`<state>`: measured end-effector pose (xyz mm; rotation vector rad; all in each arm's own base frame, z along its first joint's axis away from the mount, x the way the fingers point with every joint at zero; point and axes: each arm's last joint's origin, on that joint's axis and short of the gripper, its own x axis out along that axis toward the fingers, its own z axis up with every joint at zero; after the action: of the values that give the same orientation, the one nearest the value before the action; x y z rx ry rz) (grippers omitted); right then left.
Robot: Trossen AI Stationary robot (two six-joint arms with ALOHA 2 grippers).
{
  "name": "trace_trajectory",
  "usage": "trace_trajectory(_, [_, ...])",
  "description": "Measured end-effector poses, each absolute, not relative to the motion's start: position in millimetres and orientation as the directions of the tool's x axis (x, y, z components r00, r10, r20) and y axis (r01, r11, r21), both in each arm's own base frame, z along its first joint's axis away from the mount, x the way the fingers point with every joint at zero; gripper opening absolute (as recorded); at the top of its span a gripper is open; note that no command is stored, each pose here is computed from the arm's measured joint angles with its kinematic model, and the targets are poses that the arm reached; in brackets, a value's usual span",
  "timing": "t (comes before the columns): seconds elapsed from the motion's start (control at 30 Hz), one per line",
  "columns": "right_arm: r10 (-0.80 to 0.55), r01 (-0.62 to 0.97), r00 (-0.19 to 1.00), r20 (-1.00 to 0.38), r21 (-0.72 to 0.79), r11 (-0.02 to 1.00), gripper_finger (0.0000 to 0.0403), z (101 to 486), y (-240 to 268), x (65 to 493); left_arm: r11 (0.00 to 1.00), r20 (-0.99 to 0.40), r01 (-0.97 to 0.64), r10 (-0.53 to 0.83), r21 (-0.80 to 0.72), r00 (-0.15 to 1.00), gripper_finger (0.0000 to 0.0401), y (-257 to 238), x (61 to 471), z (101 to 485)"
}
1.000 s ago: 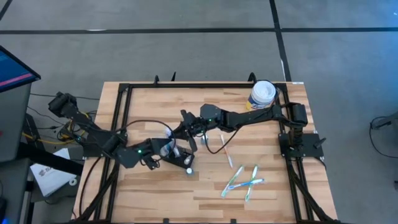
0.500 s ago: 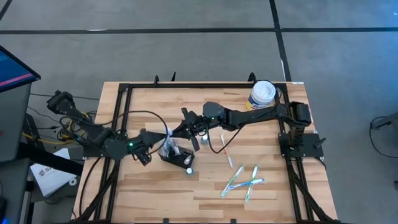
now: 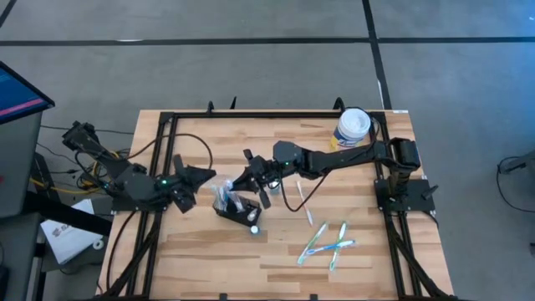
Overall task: Pick & Place toothbrushing station
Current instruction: Put the purple toothbrush into the right compartment of the wire organizer
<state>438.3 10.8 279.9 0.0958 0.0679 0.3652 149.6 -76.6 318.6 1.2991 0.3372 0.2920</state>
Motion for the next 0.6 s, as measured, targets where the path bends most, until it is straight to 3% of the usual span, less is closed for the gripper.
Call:
trace_trajectory(0.27, [0.33, -0.328, 0.942, -0.066, 0.036, 0.944, 0.0001, 288.5, 14.9, 432.9, 0.433, -0.051, -0.136, 0.393, 0.891, 0.918, 0.0012, -71.3, 142.1, 325.5])
trace_trajectory(0.6, [0.264, -0.272, 0.956, -0.129, -0.049, 0.961, 0.0001, 297.7, 32.6, 422.2, 0.576, -0.014, -0.233, 0.392, 0.784, 0.92, 0.0012, -66.9, 136.1, 333.2])
